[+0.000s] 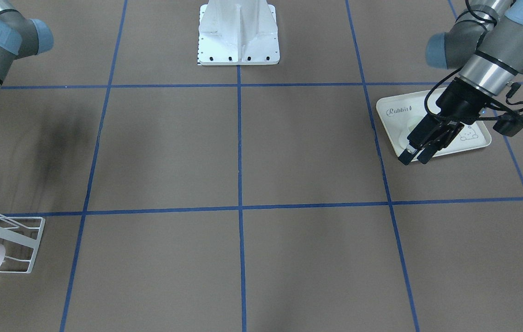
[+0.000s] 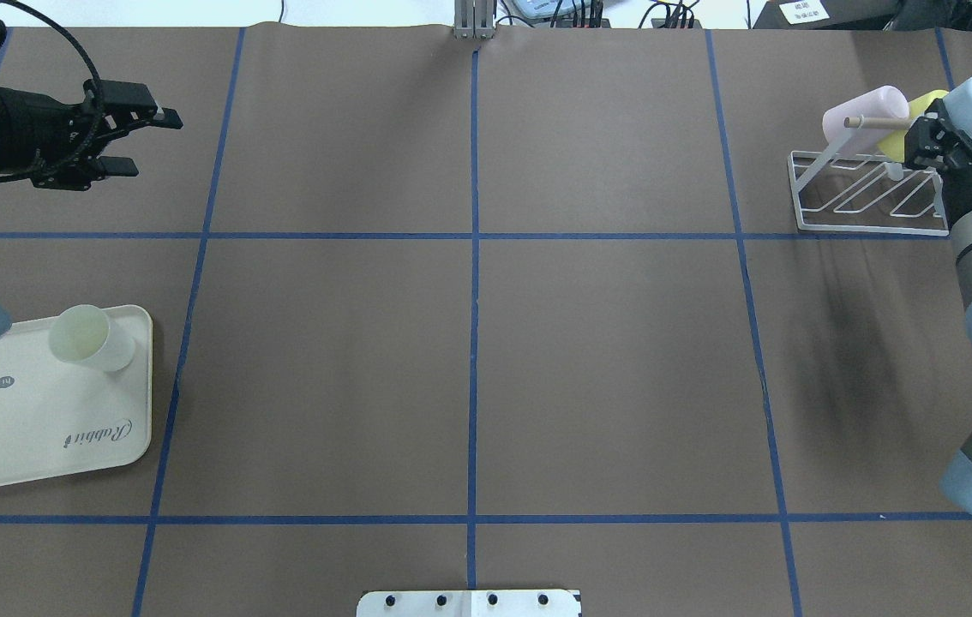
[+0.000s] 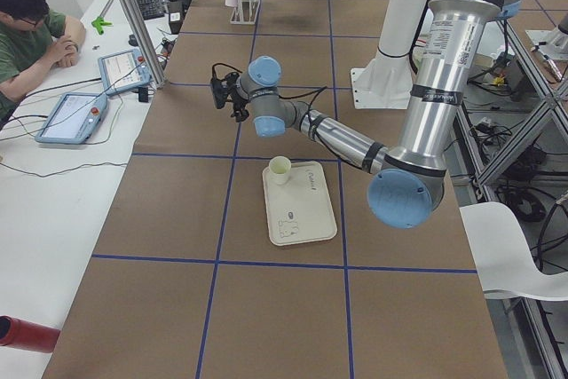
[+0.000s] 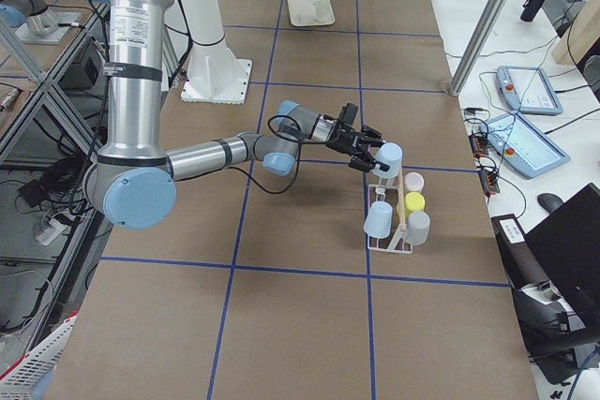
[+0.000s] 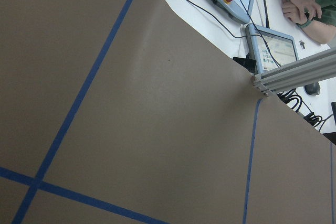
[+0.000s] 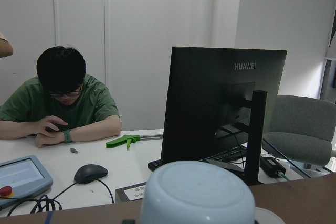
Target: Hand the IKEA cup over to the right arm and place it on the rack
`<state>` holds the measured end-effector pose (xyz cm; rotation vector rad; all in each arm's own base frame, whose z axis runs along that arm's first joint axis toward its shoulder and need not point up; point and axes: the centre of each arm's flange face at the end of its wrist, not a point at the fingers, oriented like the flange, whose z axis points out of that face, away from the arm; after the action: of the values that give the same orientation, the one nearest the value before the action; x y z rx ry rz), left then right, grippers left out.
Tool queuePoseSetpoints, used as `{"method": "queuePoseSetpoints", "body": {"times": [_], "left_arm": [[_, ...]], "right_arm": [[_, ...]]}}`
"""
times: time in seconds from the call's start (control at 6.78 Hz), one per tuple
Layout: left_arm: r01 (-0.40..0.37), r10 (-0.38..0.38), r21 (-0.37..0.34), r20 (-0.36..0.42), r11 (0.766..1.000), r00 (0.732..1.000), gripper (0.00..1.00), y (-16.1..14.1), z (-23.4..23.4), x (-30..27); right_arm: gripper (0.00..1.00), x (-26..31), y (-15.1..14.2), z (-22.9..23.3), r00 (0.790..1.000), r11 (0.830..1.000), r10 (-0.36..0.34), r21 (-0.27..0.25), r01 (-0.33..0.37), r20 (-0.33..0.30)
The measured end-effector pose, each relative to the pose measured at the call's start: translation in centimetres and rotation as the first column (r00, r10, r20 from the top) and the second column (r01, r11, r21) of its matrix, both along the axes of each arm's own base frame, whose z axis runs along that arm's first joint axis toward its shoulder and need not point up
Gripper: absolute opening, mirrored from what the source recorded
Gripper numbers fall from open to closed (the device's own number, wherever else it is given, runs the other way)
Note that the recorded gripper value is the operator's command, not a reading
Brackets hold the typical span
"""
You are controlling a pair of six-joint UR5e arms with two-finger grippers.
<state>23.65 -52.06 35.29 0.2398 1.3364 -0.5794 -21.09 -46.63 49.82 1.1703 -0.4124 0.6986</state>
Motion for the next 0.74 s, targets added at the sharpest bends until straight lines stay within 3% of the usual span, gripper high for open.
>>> {"method": "queuePoseSetpoints", "body": {"times": [0.74], "left_arm": [[-0.005,0.005,0.0,-0.001,1.0,1.0,1.0,0.1,0.0,0.2]], "right_arm": [[0.0,-1.0,-0.2,3.1,0.998,0.998,-0.057,-0.027,0.058,0.018]]}}
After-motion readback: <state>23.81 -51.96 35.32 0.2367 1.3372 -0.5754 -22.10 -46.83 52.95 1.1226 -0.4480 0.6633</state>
